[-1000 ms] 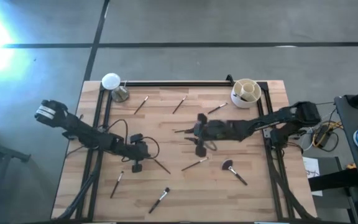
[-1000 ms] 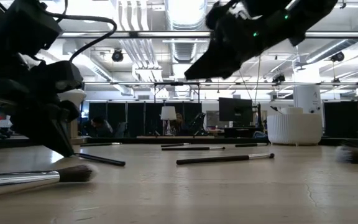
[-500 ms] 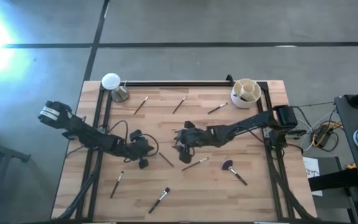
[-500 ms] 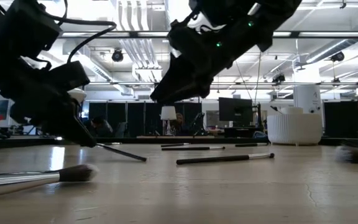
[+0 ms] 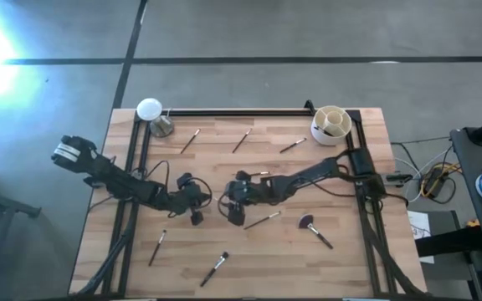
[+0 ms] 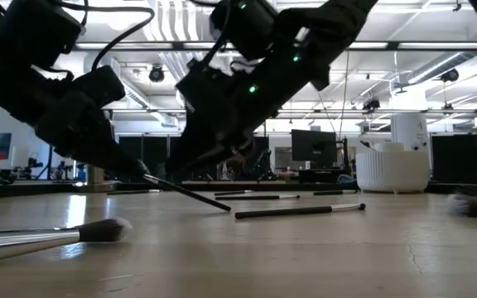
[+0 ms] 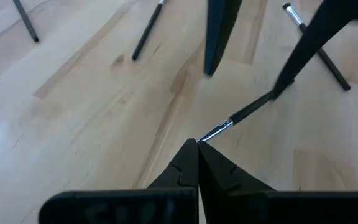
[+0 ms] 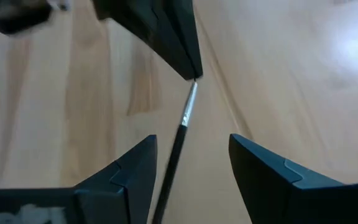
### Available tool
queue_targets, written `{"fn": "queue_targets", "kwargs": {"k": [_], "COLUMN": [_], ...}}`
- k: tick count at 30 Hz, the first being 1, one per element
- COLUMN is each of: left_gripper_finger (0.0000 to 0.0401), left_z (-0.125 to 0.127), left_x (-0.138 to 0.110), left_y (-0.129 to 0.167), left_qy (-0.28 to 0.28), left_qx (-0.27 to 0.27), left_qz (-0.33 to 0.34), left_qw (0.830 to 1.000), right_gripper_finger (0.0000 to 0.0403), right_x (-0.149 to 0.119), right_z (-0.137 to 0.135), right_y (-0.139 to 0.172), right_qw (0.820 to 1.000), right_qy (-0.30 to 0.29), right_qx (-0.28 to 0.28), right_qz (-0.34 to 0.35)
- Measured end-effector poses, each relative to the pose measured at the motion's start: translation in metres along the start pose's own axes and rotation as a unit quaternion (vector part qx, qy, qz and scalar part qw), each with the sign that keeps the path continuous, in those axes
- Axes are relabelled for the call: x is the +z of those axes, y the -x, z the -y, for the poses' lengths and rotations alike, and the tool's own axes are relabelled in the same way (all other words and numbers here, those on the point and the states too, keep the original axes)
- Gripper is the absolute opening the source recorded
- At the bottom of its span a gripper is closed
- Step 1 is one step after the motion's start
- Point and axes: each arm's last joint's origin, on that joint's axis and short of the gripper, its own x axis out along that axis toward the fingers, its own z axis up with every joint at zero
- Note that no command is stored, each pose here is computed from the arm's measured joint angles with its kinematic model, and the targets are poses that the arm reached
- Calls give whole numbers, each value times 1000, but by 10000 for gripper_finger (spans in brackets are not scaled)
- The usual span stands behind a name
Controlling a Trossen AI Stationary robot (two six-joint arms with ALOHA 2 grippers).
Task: Put items in baskets/containers
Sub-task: Put the brown liner brush into the white organizer
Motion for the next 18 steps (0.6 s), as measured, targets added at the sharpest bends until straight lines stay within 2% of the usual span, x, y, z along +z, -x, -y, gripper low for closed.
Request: {"fn": "queue_targets", "kwargs": {"k": [9, 18], "left_gripper_finger": [0, 0], "left_z": [0, 1], "left_x": [1, 4], "left_y": [0, 0], "left_qy": [0, 1], "left_qx": [0, -5], "left_qz": [7, 19], "left_qw": [1000, 1000], "right_gripper_finger": [177, 88], "right_x": [5, 3], "right_z": [3, 5], "right_y": [-26, -28], "right_qw": [1000, 1000], "right_qy": [0, 5], "right_qx": [-8, -5], "right_qz": [2, -5]}}
